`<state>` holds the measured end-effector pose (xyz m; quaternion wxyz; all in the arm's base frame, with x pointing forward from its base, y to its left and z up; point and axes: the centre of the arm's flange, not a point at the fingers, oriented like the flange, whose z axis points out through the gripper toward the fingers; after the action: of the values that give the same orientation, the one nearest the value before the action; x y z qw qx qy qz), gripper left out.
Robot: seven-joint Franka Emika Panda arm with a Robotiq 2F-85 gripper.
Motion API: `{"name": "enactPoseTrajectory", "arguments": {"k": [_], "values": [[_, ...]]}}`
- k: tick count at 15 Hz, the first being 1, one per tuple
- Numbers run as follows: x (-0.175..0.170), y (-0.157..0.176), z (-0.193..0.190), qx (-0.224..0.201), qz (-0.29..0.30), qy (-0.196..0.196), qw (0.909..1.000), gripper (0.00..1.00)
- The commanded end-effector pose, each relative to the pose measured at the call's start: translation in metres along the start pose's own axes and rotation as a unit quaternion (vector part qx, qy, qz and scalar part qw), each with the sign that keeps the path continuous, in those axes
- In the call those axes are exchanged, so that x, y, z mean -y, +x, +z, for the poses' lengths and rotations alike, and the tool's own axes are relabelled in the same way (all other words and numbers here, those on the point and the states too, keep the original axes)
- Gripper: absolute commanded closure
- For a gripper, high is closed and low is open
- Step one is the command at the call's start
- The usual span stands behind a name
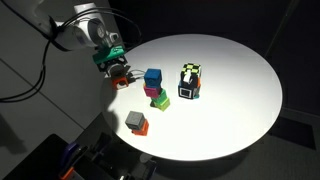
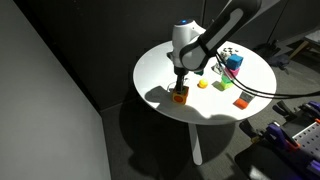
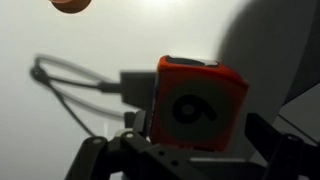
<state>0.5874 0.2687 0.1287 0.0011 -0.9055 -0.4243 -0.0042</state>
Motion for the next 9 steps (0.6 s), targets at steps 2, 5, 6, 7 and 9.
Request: {"name": "enactPoseTrajectory", "arguments": {"k": [2, 5, 6, 7, 9], "values": [[-0.003, 0.006, 0.006, -0.014, -0.005, -0.008, 0.9999, 0.00], [-0.001, 0.006, 0.012, -0.016, -0.007, -0.009, 0.9998, 0.00], [-0.001, 0.006, 0.014, -0.016, -0.007, -0.008, 0.9998, 0.00], [0.000, 0.006, 0.017, -0.015, -0.007, -0.008, 0.9998, 0.00], [0.000, 0.005, 0.021, -0.013, -0.007, -0.005, 0.9999, 0.00]]}}
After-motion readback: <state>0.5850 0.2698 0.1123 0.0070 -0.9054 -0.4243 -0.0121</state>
